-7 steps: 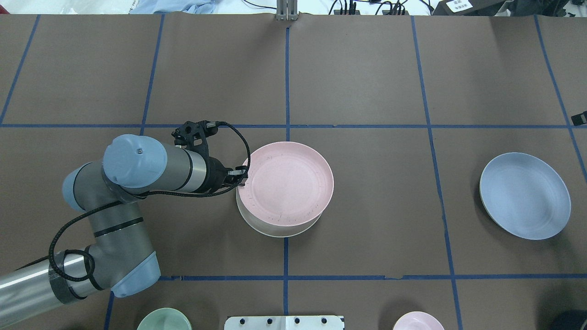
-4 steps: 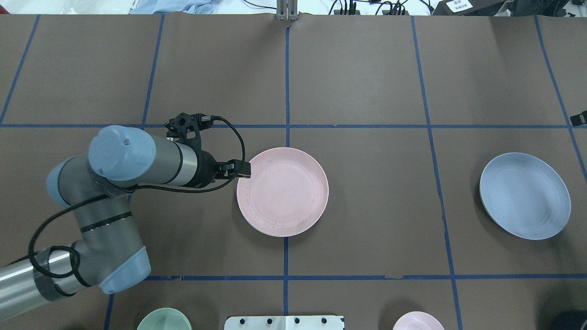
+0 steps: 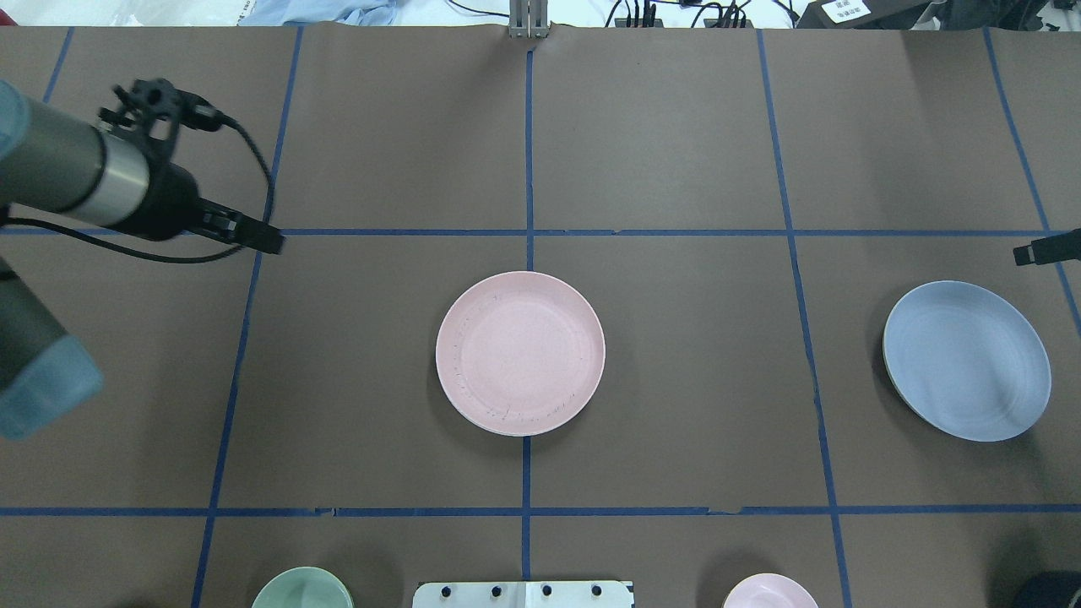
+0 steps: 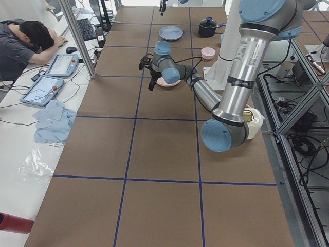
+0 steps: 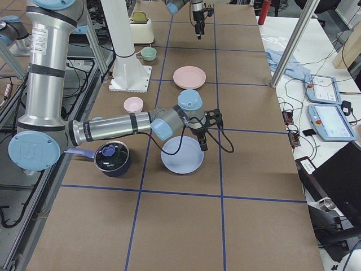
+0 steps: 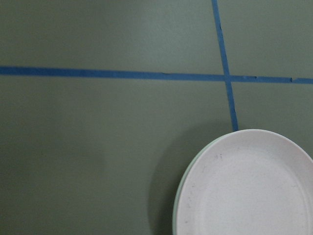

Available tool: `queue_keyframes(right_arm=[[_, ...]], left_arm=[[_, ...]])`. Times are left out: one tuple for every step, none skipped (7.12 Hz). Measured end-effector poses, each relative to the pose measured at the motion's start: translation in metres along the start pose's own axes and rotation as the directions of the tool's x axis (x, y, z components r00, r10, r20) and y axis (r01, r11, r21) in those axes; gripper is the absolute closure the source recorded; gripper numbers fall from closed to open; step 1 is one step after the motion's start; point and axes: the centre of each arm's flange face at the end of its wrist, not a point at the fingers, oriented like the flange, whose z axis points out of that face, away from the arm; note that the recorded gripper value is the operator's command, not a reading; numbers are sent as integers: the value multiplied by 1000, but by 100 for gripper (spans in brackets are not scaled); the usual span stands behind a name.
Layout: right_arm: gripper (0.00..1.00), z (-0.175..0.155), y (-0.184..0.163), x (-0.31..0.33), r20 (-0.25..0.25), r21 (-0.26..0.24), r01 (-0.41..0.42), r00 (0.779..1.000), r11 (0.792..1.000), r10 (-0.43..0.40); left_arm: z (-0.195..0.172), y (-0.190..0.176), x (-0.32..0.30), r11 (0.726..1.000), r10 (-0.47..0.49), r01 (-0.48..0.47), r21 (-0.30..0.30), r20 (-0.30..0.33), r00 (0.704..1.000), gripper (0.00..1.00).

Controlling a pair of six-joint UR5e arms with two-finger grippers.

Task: Stack three plates with pink and blue
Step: 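Open the left gripper and withdraw it away from the stack, then grip the light blue plate rim with the right gripper and lift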

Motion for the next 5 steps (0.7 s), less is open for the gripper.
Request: queue_keyframes(right_arm=[[4, 17, 23, 1, -14, 7, -9, 1000, 1000, 9], [11, 38, 45, 15, -22, 18, -2, 1000, 1000, 2], [20, 58, 66, 39, -14, 36, 13, 1000, 999, -13], [27, 74, 85, 63, -5, 48, 24, 1000, 999, -24], [39, 85, 100, 83, 1, 53, 29, 1000, 998, -29]], left_arm=[[-21, 8, -66, 996, 95, -94, -6, 57, 994, 0], [-37, 18, -119, 988, 156, -155, -18, 104, 982, 0], [-47, 28, -151, 983, 186, -183, -29, 131, 974, 0], [-50, 36, -165, 981, 195, -192, -36, 143, 970, 0], [-52, 41, -170, 980, 197, -194, -39, 147, 969, 0]])
